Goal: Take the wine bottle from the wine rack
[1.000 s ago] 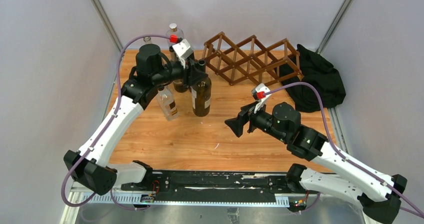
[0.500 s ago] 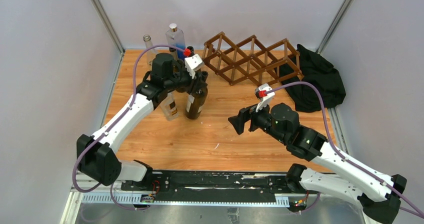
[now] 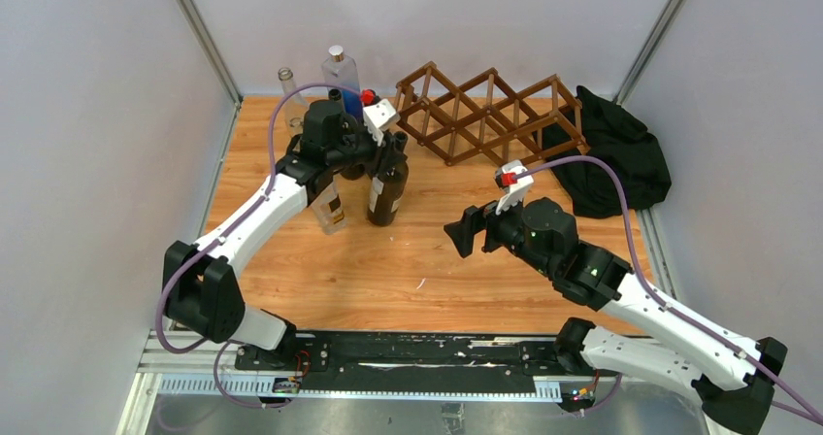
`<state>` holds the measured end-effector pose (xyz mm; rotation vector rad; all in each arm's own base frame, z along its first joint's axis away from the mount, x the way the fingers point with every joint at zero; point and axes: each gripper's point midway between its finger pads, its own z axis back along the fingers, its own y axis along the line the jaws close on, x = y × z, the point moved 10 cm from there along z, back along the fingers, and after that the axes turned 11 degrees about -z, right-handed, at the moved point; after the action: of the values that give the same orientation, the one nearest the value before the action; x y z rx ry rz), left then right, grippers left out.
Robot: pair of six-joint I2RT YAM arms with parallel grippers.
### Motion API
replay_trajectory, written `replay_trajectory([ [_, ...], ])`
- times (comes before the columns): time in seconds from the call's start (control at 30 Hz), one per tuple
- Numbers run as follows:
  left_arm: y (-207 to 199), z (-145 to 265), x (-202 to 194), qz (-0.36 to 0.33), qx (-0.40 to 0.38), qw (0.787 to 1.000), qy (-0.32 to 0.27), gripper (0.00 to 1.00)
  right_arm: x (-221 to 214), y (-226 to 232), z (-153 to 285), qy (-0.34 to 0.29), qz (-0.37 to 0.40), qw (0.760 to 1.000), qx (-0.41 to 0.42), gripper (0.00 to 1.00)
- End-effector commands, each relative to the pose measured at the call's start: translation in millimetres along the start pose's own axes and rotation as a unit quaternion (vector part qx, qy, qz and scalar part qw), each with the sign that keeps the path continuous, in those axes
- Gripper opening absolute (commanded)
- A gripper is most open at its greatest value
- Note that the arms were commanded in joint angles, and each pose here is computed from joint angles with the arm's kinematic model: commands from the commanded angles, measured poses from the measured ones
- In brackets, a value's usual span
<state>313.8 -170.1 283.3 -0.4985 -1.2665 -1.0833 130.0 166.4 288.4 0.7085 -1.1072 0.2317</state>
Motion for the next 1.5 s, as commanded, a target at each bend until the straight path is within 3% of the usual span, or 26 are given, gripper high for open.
replay_trajectory([
  [0.0, 15.1, 2.1, 37.1, -0.027, 0.026, 0.996, -0.079, 0.04, 1.4, -3.7, -0.7, -0.007, -0.007, 1.0, -0.014, 0.98],
  [0.23, 20.1, -5.4, 41.0, -0.021, 0.022, 0.995, -0.095, 0.08, 2.2, -4.1, 1.0, -0.011, -0.01, 1.0, -0.015, 0.99],
  [0.43, 9.0, -0.7, 14.7, -0.026, 0.006, 0.998, -0.054, 0.35, 4.0, -6.3, 6.6, -0.017, -0.01, 1.0, -0.022, 0.99],
  [0.57, 1.3, 5.7, -1.0, -0.013, -0.005, 0.999, -0.029, 0.48, 6.1, -6.2, 7.9, -0.018, -0.007, 1.0, -0.024, 0.99],
  [0.77, -2.2, 16.3, -1.0, 0.005, -0.003, 1.0, -0.022, 0.98, 8.9, -4.6, 7.9, -0.015, -0.008, 1.0, -0.025, 0.99],
  [1.03, -0.2, 37.1, 24.5, 0.031, 0.025, 0.999, -0.007, 1.0, 15.2, -0.8, 10.8, -0.012, -0.008, 1.0, -0.02, 1.0],
  [1.3, 6.5, 76.1, 94.3, 0.047, 0.024, 0.999, 0.006, 1.0, 22.8, 0.1, 20.5, -0.015, -0.013, 0.999, -0.028, 1.0],
  [1.47, 23.3, 121.6, 131.9, 0.067, 0.093, 0.993, 0.021, 1.0, 27.8, -9.4, 28.8, -0.026, -0.005, 0.996, -0.087, 1.0],
])
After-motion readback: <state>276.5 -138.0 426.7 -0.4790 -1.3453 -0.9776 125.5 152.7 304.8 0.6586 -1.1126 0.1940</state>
